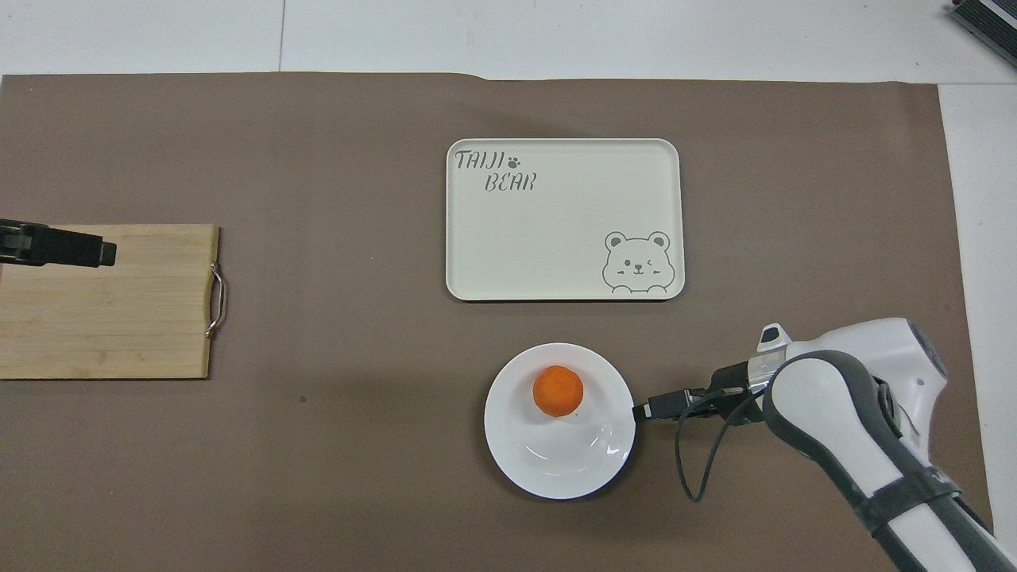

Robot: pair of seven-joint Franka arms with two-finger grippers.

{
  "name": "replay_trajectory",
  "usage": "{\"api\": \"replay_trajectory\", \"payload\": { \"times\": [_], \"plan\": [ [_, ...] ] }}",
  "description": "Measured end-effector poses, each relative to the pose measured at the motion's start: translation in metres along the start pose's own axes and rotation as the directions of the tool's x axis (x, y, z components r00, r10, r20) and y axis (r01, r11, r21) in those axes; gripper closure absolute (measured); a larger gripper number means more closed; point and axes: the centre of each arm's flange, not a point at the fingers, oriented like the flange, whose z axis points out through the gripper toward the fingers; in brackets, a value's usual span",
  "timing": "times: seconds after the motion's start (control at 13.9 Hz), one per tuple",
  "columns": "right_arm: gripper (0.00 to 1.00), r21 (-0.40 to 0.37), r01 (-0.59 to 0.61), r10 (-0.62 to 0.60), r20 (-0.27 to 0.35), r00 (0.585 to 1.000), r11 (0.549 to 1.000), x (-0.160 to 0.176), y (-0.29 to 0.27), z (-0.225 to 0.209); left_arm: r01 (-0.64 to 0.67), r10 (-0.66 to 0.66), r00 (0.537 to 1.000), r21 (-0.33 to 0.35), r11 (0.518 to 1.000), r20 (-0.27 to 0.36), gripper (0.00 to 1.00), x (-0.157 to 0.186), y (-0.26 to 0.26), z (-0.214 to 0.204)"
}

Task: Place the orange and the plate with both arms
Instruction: 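Grasp the plate rim with the right gripper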

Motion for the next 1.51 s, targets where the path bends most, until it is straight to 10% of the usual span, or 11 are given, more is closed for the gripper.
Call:
{"api": "replay_trajectory", "payload": {
  "times": [0.72,1.22,1.51],
  "plan": [
    [0.05,0.061,-0.080,0.080,-0.003,0.997,0.995,-0.012,-0.006,0.057,-0.013,0.009,0.997,0.053,0.998,0.076,0.00,0.012,-0.002,-0.005],
    [0.86,0.084,-0.157,0.157,-0.001,0.988,0.984,-0.015,-0.002,0.061,0.007,-0.011,0.996,0.055,0.998,0.085,0.00,0.010,0.001,-0.005],
    [0.92,0.111,-0.122,0.123,-0.001,0.992,0.986,-0.011,-0.001,0.052,0.016,-0.022,0.993,0.054,0.998,0.118,0.00,0.004,0.001,-0.005]
  ]
}}
